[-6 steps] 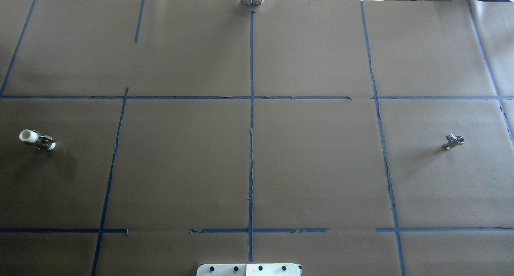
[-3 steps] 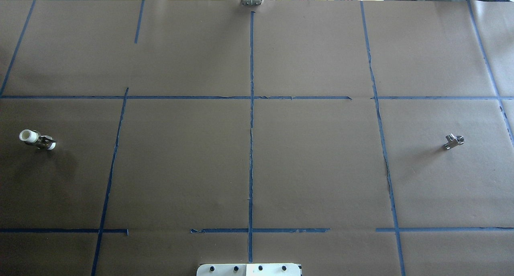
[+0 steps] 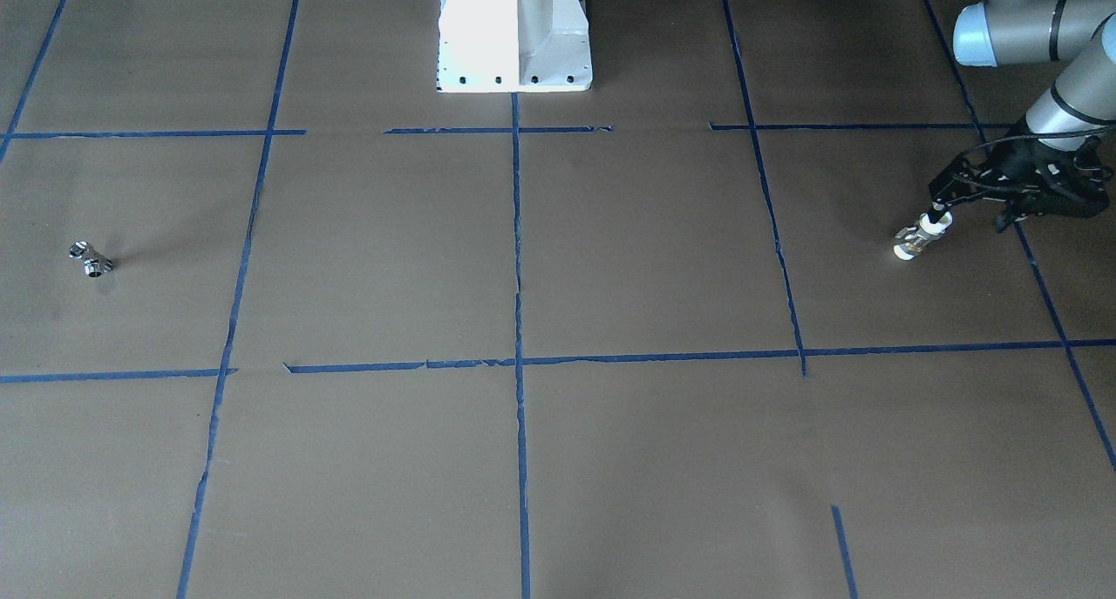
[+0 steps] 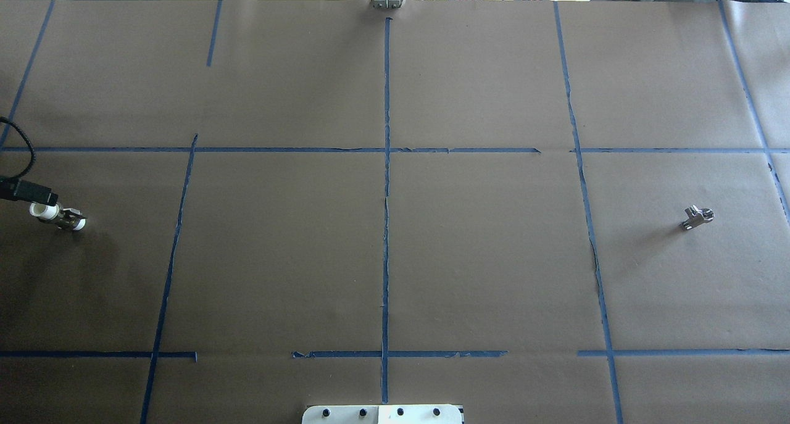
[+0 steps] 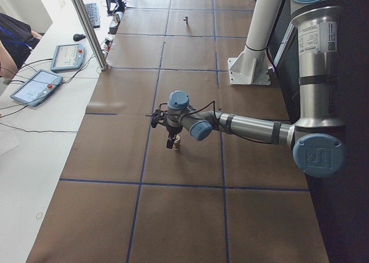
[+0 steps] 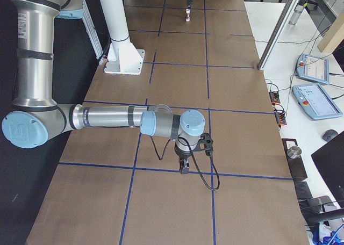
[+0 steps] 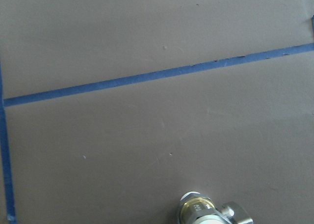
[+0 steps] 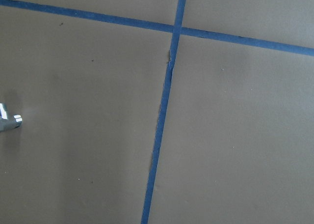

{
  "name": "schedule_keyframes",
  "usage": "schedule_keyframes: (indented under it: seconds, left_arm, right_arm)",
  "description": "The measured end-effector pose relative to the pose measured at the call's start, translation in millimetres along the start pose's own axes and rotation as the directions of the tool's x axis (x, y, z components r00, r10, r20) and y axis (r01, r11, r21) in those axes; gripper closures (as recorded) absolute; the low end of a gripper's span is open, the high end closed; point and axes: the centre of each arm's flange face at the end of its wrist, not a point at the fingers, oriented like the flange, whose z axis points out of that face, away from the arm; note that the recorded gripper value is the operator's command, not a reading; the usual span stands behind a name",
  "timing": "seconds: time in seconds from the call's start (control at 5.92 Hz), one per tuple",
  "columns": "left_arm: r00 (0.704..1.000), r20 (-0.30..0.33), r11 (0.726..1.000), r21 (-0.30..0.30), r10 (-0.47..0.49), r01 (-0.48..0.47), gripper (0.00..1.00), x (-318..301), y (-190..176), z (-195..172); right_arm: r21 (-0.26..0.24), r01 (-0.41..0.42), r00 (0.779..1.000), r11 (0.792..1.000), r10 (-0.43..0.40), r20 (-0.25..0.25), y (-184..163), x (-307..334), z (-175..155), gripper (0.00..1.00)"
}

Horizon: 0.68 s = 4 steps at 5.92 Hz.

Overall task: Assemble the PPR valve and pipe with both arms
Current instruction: 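Lower the left gripper onto the white PPR fitting and grasp it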

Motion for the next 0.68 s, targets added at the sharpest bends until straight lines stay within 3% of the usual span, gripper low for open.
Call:
schedule_keyframes:
  seconds: [0.17, 0.34, 0.68]
  left_arm:
    - [1.0, 0.002, 1.0, -0.002, -0.002, 0.002, 0.33, 5.2, 2.4, 4.3]
    - [1.0, 0.003, 1.0, -0.005, -0.003, 0.003, 0.82, 7.5, 3.2, 5.8]
    - [1.0, 0.003, 1.0, -0.009, -0.005, 0.005, 0.98, 8.8, 3.1, 6.7]
  right_arm:
    - [-0.001, -0.001, 1.0, 1.0, 0.001, 0.0, 0.1, 0.2, 0.3, 0.0]
    - [-0.001, -0.001, 1.0, 1.0, 0.001, 0.0, 0.1, 0.4, 0.4, 0.0]
    - [-0.002, -0.001, 1.0, 1.0, 0.001, 0.0, 0.2, 0.8, 0.9, 0.0]
